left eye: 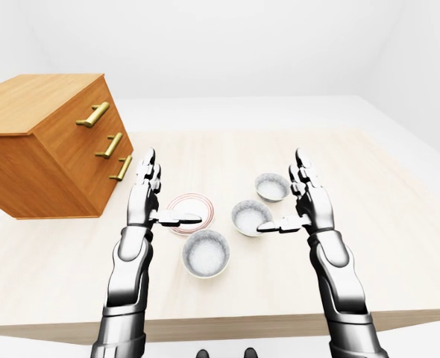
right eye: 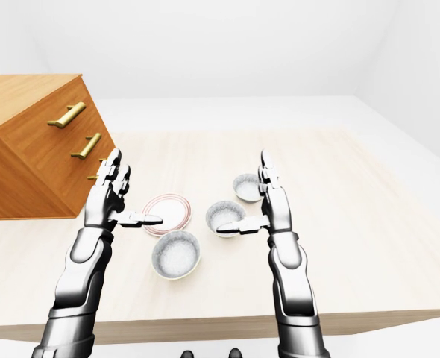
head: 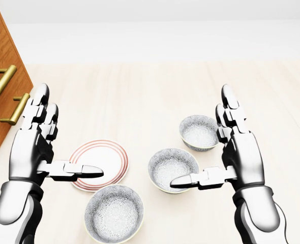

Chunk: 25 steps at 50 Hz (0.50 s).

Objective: Stack the bowl at the front on the bowl in the middle.

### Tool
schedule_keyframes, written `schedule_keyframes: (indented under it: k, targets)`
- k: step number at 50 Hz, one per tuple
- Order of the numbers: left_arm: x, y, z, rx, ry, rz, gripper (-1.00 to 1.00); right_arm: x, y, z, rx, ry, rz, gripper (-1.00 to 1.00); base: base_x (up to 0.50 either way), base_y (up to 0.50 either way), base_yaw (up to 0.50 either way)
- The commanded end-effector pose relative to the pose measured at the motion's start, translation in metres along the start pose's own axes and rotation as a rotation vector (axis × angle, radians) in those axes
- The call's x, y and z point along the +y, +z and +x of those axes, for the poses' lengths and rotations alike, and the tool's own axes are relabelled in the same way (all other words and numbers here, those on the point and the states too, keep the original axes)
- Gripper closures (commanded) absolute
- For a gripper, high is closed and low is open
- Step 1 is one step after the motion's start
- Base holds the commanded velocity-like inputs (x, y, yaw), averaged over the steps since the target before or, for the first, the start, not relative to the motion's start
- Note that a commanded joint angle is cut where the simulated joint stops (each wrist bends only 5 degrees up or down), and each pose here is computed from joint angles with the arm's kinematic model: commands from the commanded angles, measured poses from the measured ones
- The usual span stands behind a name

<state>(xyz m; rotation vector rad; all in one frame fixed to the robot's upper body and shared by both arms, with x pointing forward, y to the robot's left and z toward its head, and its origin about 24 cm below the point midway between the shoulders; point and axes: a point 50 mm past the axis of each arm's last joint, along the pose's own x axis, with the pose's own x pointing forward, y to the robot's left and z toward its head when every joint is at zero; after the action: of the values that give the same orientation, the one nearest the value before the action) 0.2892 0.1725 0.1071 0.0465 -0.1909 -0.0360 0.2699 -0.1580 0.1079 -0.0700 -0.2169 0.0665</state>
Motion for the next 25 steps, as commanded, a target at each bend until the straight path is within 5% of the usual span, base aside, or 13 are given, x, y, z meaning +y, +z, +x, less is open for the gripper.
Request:
schedule_keyframes:
  k: [1, 20, 25]
  targets:
    - [0.000, 0.000, 0.000, -0.001, 0.001, -0.001, -1.00, 0.002, 0.002, 0.001, -0.007, 0.009, -0.006, -1.00, 0.00, 0.00, 0.00]
    - [-0.002, -0.001, -0.001, 0.006, 0.000, -0.003, -1.00, -0.004, -0.002, -0.002, 0.010, -0.007, -0.014, -1.00, 0.09, 0.00, 0.00]
    - [-0.001, -0.002, -0.001, 0.006, 0.001, -0.002, -1.00, -0.012, -0.011, 0.005, 0.059, -0.050, -0.144, -1.00, 0.00, 0.00, 0.00]
